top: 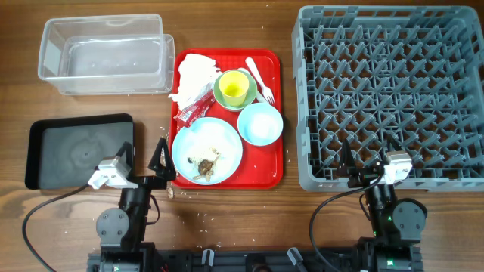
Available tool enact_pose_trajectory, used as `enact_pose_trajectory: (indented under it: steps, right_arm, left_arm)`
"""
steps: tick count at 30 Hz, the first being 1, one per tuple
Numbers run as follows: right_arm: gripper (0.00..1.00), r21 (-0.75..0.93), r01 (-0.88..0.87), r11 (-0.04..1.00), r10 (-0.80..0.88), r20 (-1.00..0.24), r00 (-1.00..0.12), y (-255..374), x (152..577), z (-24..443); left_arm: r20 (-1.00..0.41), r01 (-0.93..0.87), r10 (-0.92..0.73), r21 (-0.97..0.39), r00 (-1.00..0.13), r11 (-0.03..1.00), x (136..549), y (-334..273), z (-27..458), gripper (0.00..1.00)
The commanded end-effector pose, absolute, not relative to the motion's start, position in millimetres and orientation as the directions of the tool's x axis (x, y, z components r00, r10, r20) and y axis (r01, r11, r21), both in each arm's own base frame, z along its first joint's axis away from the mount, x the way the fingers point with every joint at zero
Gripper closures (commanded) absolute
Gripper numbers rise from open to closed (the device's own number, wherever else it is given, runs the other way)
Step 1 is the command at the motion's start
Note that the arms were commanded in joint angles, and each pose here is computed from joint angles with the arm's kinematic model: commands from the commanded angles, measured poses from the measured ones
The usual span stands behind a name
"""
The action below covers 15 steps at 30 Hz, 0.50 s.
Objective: Sort waste into correct bins and load items into the dishwasher rack
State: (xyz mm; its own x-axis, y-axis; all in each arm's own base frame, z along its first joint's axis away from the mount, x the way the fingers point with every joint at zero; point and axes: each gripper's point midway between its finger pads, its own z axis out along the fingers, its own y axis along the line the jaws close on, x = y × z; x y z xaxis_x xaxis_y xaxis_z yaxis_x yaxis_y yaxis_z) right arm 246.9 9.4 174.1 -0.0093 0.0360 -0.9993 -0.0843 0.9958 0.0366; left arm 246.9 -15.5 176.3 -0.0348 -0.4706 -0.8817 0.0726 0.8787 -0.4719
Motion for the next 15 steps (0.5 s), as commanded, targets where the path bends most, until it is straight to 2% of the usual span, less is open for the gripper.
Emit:
enact_pose_trajectory:
  steps: [1, 2, 4, 6, 9, 11, 15]
  right_arm:
    - [0.0, 0.028, -0.07, 0.997, 0.027, -1.0, -0.012, 6.7, 247.5, 172.9]
    - [0.0, 0.028, -0.07, 0.997, 0.027, -1.0, -0.012, 6.7, 247.5, 172.9]
    - [0.0, 0.028, -0.07, 0.997, 0.027, -1.0, -0.012, 6.7, 247.5, 172.9]
    - [0.0, 0.028, -0.07, 0.997, 0.027, -1.0, -0.012, 6.7, 247.5, 172.9]
    - [0.0, 0.028, -0.07, 0.997, 0.027, -1.0, -0.012, 6.7, 247.5, 172.9]
    - [0.0, 0.028, -0.07, 0.997, 0.027, -1.0, -0.012, 6.7, 247.5, 172.9]
    - [0.0, 0.028, -0.07, 0.997, 0.027, -1.0, -0.012, 6.7, 247.5, 172.9]
  left_arm:
    - [-0.803, 0.201, -0.591, -0.594, -0.08, 0.779, 243.3, -38.0, 189.1, 0.0]
    - [-0.783, 0.307, -0.614, -0.612, -0.102, 0.729, 237.7, -54.2, 203.7, 0.0]
    - [-0.808, 0.5, -0.578, -0.55, -0.114, 0.669, 221.1, -82.3, 229.4, 0.0]
    - [-0.819, 0.56, -0.566, -0.512, -0.091, 0.651, 213.9, -88.9, 241.3, 0.0]
    - [-0.817, 0.576, -0.571, -0.504, -0.077, 0.644, 210.6, -89.6, 252.9, 0.0]
    - [-0.828, 0.538, -0.554, -0.505, -0.082, 0.675, 215.2, -85.8, 253.6, 0.0]
    - [-0.879, 0.424, -0.438, -0.475, -0.187, 0.771, 229.2, -81.6, 244.1, 0.0]
